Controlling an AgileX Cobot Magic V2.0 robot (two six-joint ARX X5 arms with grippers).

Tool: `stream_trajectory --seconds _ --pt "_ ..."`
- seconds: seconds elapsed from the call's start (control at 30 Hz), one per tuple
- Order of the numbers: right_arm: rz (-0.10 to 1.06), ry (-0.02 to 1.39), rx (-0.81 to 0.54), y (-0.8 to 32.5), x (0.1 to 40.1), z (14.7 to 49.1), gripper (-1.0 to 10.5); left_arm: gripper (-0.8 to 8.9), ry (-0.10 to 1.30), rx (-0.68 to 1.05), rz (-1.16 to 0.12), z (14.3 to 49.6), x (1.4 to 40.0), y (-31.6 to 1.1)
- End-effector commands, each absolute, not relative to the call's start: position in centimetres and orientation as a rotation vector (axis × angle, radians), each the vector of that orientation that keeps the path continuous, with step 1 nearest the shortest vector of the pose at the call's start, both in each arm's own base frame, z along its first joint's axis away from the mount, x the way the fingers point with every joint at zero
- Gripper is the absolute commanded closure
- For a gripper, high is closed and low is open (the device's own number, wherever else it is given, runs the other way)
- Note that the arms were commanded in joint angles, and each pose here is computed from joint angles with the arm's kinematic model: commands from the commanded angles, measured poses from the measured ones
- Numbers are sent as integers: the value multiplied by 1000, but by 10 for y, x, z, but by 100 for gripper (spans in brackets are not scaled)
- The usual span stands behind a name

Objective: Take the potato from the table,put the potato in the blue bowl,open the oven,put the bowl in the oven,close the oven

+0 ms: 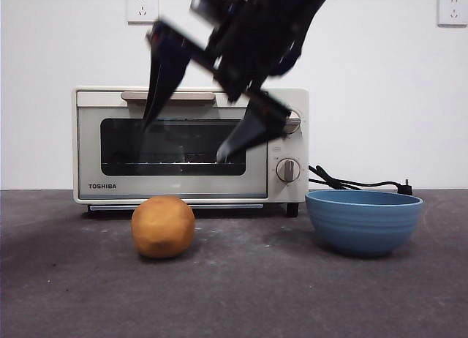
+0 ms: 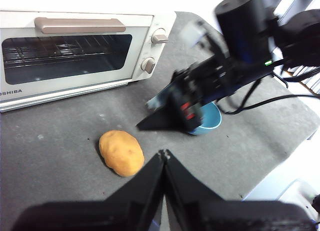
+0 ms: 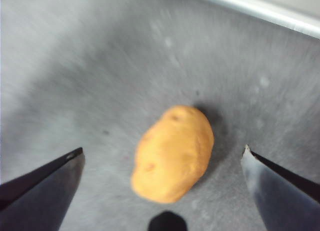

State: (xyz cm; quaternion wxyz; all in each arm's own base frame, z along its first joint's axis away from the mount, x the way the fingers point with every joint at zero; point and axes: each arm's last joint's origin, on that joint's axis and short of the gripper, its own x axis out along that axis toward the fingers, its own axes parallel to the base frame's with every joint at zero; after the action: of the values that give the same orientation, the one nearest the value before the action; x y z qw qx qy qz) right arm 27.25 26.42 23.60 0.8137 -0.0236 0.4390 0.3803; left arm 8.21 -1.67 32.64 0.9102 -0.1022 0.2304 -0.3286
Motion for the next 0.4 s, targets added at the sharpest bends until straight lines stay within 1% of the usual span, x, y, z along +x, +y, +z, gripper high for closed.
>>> stream_trajectory --seconds 0.03,0.2,0.27,0.4 --pt "793 972 -65 274 278 219 372 821 470 -202 -694 327 82 -18" --pt "787 1029 -87 286 284 183 372 821 472 -201 -698 327 81 -18" --pt "784 1029 -74 288 285 179 378 821 473 -201 -698 326 81 -18" --pt "773 1034 -98 293 282 173 385 821 474 -201 -698 326 81 -18"
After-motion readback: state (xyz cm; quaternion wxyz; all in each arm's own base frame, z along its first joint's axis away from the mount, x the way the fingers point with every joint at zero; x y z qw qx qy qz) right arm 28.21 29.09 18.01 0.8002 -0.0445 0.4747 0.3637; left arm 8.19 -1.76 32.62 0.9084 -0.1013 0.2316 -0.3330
